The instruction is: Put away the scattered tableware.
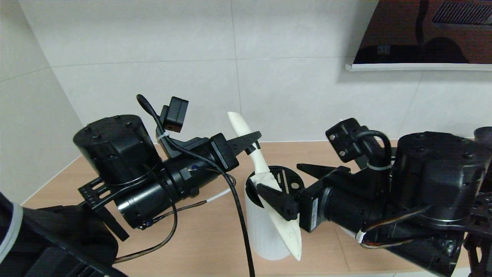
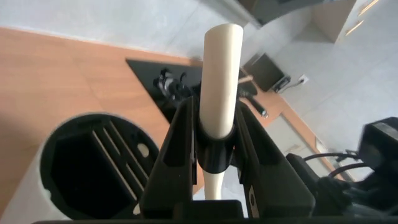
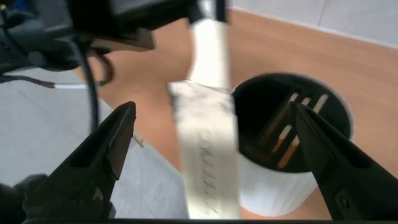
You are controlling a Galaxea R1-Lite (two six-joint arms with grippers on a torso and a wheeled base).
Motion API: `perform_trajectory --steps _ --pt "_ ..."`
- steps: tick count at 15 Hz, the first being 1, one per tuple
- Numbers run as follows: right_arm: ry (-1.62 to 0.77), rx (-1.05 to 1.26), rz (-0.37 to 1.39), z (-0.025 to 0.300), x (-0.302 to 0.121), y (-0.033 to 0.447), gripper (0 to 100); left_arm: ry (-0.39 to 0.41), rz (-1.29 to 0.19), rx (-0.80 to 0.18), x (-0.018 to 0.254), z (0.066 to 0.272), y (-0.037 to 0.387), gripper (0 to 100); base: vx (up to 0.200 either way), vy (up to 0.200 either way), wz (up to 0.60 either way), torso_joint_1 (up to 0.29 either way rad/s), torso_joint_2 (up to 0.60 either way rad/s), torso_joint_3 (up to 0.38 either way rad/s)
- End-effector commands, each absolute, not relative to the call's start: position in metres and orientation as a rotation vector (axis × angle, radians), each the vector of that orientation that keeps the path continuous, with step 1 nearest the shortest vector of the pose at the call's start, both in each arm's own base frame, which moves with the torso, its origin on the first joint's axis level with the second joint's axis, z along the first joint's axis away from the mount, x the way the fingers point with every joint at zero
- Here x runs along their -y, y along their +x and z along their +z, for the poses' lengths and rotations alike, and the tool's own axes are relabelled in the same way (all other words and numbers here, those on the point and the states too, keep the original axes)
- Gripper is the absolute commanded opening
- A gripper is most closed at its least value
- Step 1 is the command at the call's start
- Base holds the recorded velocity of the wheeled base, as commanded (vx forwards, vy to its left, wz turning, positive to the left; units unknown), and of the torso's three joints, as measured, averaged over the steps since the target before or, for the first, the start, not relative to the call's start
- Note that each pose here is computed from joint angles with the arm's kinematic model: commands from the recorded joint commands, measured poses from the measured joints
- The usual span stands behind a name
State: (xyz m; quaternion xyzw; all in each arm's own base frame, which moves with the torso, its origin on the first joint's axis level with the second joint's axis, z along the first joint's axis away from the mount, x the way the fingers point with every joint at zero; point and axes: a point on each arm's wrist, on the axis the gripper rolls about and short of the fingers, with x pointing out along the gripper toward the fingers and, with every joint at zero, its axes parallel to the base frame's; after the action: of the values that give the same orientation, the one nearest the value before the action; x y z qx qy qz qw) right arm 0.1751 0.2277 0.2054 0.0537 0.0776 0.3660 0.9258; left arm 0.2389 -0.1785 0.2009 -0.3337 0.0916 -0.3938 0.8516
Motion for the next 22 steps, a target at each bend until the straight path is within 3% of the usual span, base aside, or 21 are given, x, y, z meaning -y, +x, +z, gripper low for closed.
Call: perform_trajectory --steps 1,4,8,11,12,14,17,20,22 --pt "0.150 -0.089 0.678 0.227 -0.201 0.184 100 -0.713 -0.836 -0.136 0.168 0.219 0.231 0 0.000 0.000 0.00 0.000 0.00 0.000" --pt "0.171 -0.043 0.602 0.240 -0.181 0.199 100 -0.711 -0.830 -0.138 0.162 0.234 0.225 0 0.000 0.000 0.00 0.000 0.00 0.000" --pt "0.170 -0.031 0.521 0.247 -0.159 0.217 100 -0.693 -0.793 -0.093 0.153 0.276 0.214 0 0.000 0.000 0.00 0.000 0.00 0.000" --pt "0.168 -0.028 0.512 0.248 -0.157 0.219 100 -0.615 -0.721 -0.066 0.156 0.299 0.221 0 0.000 0.000 0.00 0.000 0.00 0.000" --pt "0.168 -0.026 0.511 0.248 -0.157 0.219 100 -0.545 -0.704 -0.055 0.158 0.308 0.221 0 0.000 0.000 0.00 0.000 0.00 0.000" --pt "0.170 -0.022 0.511 0.249 -0.156 0.218 100 -0.473 -0.662 -0.053 0.161 0.308 0.217 0 0.000 0.000 0.00 0.000 0.00 0.000" --pt "0.170 -0.023 0.507 0.249 -0.156 0.218 100 -0.446 -0.608 -0.020 0.176 0.310 0.207 0 0.000 0.000 0.00 0.000 0.00 0.000" --pt "0.167 -0.029 0.505 0.247 -0.157 0.219 100 -0.299 -0.491 0.000 0.197 0.297 0.197 0 0.000 0.000 0.00 0.000 0.00 0.000" --pt "0.166 -0.033 0.503 0.246 -0.157 0.220 100 -0.293 -0.440 0.026 0.212 0.292 0.193 0 0.000 0.000 0.00 0.000 0.00 0.000"
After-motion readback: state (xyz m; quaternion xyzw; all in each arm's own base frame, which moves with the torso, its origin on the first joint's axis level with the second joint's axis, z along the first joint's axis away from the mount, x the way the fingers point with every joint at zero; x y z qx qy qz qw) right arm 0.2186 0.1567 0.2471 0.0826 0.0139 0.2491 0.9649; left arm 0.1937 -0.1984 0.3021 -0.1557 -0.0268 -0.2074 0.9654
